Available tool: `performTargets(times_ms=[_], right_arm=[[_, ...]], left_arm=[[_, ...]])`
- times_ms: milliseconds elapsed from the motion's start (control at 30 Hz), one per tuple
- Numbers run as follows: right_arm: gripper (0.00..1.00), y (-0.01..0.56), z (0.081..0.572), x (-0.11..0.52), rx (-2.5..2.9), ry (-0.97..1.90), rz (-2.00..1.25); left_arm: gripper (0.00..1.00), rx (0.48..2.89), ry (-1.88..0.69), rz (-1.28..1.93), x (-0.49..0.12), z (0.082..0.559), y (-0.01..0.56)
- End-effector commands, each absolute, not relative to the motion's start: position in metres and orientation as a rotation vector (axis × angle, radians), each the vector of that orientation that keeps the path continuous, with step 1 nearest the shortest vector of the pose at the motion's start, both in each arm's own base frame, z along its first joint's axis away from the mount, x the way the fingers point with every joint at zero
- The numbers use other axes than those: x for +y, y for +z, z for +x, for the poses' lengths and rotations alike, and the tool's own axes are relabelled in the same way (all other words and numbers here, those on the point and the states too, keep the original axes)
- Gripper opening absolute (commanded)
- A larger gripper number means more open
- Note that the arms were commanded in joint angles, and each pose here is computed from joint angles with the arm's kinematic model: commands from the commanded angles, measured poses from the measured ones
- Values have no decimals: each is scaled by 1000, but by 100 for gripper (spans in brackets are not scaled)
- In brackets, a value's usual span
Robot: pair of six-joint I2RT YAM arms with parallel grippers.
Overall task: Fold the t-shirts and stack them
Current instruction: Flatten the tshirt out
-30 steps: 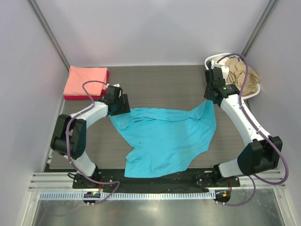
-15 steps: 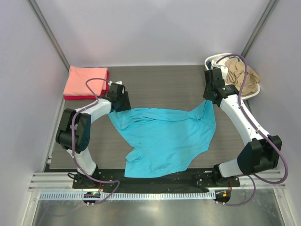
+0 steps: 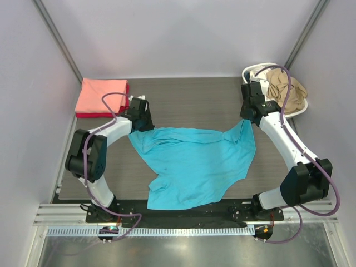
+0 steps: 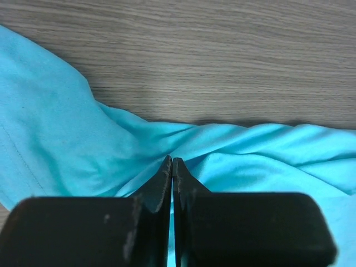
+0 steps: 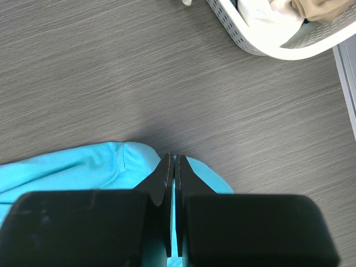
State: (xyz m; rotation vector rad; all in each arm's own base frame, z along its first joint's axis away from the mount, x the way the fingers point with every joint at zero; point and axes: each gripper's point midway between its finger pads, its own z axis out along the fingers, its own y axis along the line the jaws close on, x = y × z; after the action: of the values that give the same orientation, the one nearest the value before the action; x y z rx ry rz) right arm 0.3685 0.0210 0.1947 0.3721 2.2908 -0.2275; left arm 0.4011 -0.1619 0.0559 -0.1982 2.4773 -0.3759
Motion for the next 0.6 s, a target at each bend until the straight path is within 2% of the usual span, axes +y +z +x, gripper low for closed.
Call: performTargets(times_ms=[0,100,300,567], right_arm=[[1,212,373,20,2225,-203,387],[1,221,371,21,2203,-179,396],[1,270,358,21,2105,-101,431],[1,406,301,1,1783,-1,490]], left_arm=[[0,2328,-434,-179,-166,410,115],[0,2273,-446,-165,-164,407,147],[0,2075,-428,-162,-143,385,250],[0,1726,-466,-114,-111,316,410]])
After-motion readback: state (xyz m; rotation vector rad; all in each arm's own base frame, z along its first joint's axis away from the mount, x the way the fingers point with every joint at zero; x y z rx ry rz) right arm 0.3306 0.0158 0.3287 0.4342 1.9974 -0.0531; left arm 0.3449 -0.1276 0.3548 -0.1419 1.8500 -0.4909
